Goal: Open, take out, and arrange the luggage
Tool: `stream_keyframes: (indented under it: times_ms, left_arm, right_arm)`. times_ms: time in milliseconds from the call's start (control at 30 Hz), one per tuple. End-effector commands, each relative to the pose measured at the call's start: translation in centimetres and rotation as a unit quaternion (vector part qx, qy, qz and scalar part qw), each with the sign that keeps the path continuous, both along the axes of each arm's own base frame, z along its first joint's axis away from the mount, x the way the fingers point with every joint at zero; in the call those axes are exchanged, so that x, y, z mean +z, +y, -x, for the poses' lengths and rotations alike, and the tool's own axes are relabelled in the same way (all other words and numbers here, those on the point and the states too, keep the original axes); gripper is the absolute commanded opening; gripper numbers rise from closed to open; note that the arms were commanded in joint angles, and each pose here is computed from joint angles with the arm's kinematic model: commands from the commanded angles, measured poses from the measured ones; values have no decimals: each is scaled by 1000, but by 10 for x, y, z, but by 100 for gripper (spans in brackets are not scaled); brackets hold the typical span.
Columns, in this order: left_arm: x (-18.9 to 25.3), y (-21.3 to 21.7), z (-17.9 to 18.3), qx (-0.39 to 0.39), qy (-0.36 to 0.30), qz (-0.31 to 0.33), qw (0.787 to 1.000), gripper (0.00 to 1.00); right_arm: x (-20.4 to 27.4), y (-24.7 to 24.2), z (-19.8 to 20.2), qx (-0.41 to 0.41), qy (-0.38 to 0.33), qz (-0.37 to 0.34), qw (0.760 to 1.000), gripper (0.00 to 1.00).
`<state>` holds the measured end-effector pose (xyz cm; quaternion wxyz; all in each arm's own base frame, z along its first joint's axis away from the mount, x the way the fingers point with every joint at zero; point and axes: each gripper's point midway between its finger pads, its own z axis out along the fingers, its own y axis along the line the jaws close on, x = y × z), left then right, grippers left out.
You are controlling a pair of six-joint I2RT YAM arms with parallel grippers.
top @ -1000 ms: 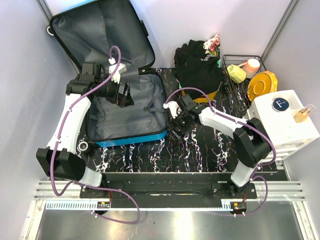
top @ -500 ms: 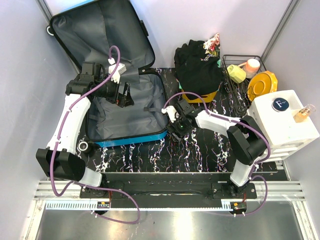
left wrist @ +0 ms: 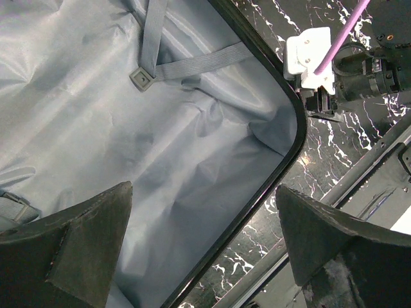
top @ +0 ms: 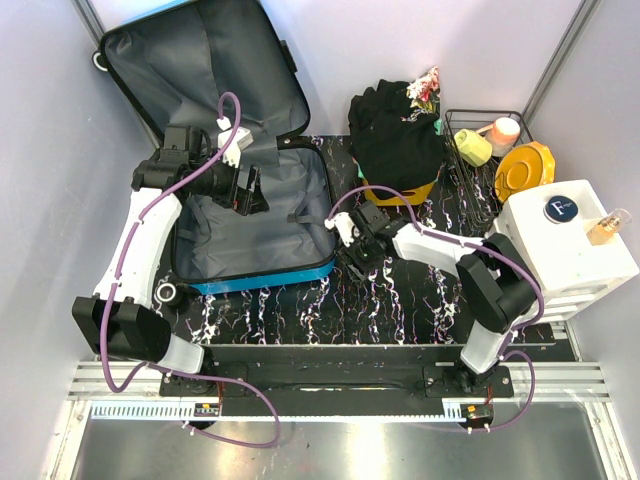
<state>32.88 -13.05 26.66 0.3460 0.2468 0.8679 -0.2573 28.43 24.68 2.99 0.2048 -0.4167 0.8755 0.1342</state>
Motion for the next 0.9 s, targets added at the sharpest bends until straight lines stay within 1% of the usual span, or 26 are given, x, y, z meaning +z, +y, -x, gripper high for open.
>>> stream_keyframes:
  times_ms: [0, 100, 233, 300, 333, 467, 600, 633, 700, 733, 833, 867]
  left_arm:
    - [18, -4, -1, -9, -30, 17, 999, 97]
    - [18, -5, -1, -11, -29, 18, 999, 97]
    - [19, -7, 0, -17, -31, 22, 999, 96]
    - [18, -8, -1, -19, -27, 24, 999, 96]
    - [20, -9, 0, -21, -29, 26, 999, 96]
    - [18, -10, 0, -25, -27, 28, 999, 96]
    - [18, -15, 0, -31, -25, 34, 999, 96]
    - [18, -17, 2, -30, -22, 39, 999, 96]
    - [21, -20, 0, -32, -31, 45, 998, 96]
    - [23, -22, -1, -32, -34, 51, 998, 96]
    - [23, -29, -1, -35, -32, 61, 997, 96]
    - [22, -30, 0, -36, -31, 63, 997, 96]
  right_arm:
    - [-6, -23, -4, -20, -31, 51, 998, 48]
    - [7, -27, -3, -16, -47, 49, 998, 38]
    - [27, -34, 1, -6, -57, 48, 997, 35]
    - [40, -41, -5, -9, -65, 40, 997, 33]
    - [52, -45, -4, -9, -69, 35, 997, 32]
    - [117, -64, -23, -26, -103, 0, 994, 28]
    - [183, -102, -32, -62, -137, -21, 988, 25]
    - [203, -122, -37, -87, -148, -20, 985, 25]
    - [225, -148, -39, -110, -165, -20, 980, 24]
    - [243, -177, -42, -148, -173, -17, 973, 24]
    - [271, -216, -37, -185, -181, -11, 966, 23]
    - [276, -238, -36, -211, -181, -8, 960, 22]
